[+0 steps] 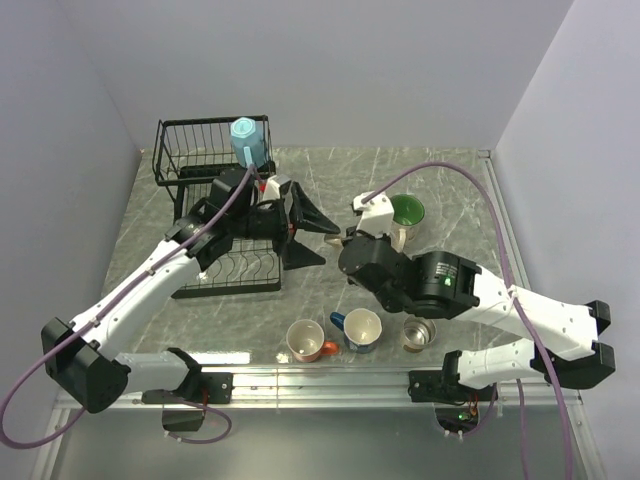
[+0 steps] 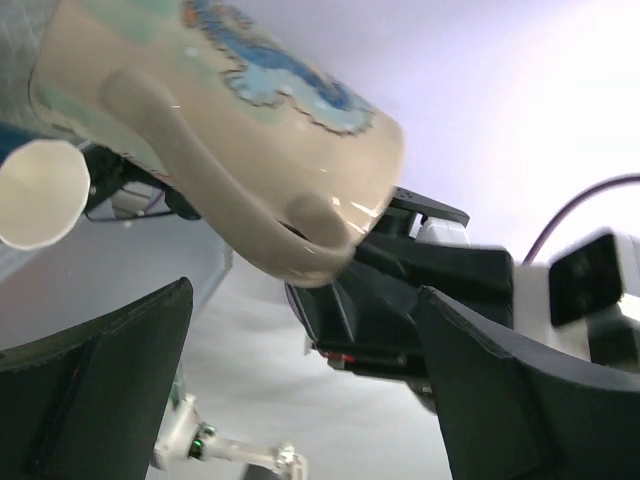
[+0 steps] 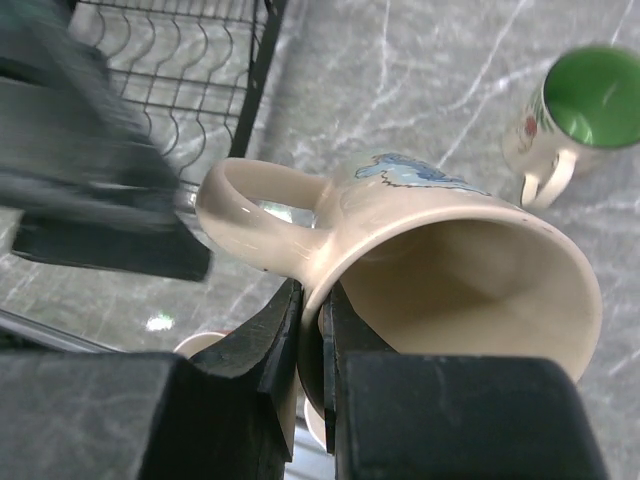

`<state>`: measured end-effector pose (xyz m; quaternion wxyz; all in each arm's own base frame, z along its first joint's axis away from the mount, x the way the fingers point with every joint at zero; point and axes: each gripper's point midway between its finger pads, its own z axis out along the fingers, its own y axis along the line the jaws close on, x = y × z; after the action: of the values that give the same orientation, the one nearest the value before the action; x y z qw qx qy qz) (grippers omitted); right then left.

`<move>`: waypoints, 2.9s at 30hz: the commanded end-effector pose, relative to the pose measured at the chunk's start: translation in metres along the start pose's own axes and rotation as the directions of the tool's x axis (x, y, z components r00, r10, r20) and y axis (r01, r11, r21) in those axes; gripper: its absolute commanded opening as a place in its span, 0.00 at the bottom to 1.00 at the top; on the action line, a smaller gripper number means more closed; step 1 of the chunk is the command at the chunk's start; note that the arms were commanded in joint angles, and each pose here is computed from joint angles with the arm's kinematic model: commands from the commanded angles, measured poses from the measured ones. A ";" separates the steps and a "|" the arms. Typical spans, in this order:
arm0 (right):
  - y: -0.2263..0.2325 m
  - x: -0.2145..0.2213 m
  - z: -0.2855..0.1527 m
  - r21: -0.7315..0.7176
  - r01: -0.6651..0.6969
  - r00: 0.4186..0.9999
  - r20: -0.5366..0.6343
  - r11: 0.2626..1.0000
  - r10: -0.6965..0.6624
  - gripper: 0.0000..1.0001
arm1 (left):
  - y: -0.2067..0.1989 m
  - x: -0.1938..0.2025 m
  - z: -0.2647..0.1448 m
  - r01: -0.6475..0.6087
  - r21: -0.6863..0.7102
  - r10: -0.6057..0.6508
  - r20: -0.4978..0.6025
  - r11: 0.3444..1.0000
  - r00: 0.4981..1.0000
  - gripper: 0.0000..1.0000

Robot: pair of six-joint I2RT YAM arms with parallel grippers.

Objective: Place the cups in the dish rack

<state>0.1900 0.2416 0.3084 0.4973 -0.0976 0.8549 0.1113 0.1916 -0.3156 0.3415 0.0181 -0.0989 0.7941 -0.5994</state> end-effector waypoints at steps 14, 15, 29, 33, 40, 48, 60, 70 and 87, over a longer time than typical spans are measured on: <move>0.028 -0.054 -0.026 0.018 -0.003 0.958 0.286 1.000 -0.003 0.00 | -0.002 0.003 -0.002 0.131 0.052 -0.131 -0.009 0.990 0.991 0.62; 0.030 -0.054 -0.026 0.018 -0.001 0.958 0.288 1.000 -0.004 0.00 | -0.001 0.002 -0.001 0.132 0.046 -0.131 -0.012 0.990 0.991 0.56; 0.043 -0.052 -0.028 0.042 0.017 0.948 0.317 0.999 -0.029 0.00 | -0.002 0.001 -0.003 0.119 0.019 -0.120 0.004 0.993 0.993 0.00; 0.038 -0.052 -0.030 0.099 -0.001 0.942 0.334 0.995 -0.033 0.00 | 0.002 -0.003 -0.009 0.111 -0.011 -0.111 0.042 0.994 0.993 0.00; 0.031 -0.046 -0.032 0.138 0.004 0.938 0.344 0.990 -0.052 0.00 | -0.012 0.003 -0.019 0.187 0.153 -0.189 -0.002 0.970 0.982 0.00; 0.057 -0.057 -0.033 0.326 0.107 0.877 0.413 0.939 -0.244 0.00 | -0.037 0.013 -0.034 0.222 0.249 -0.214 -0.057 0.943 0.975 0.00; 0.068 -0.045 -0.024 0.392 0.119 0.857 0.423 0.912 -0.293 0.00 | -0.002 0.001 -0.064 0.175 0.155 -0.189 0.080 0.972 0.979 0.00; 0.118 -0.012 -0.001 0.160 0.079 0.934 0.334 0.984 -0.129 0.00 | 0.016 -0.028 -0.100 0.065 0.047 -0.079 0.413 0.997 0.907 0.00; 0.242 0.044 0.081 -0.024 0.110 0.980 0.168 0.994 -0.104 0.00 | 0.091 -0.035 -0.127 0.045 -0.208 0.090 0.594 0.977 0.799 0.00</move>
<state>0.1841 0.4441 0.2673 0.6100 -0.1046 0.7846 0.0381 0.2095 -0.1568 0.2850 0.2469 -0.3439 0.7955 -0.4334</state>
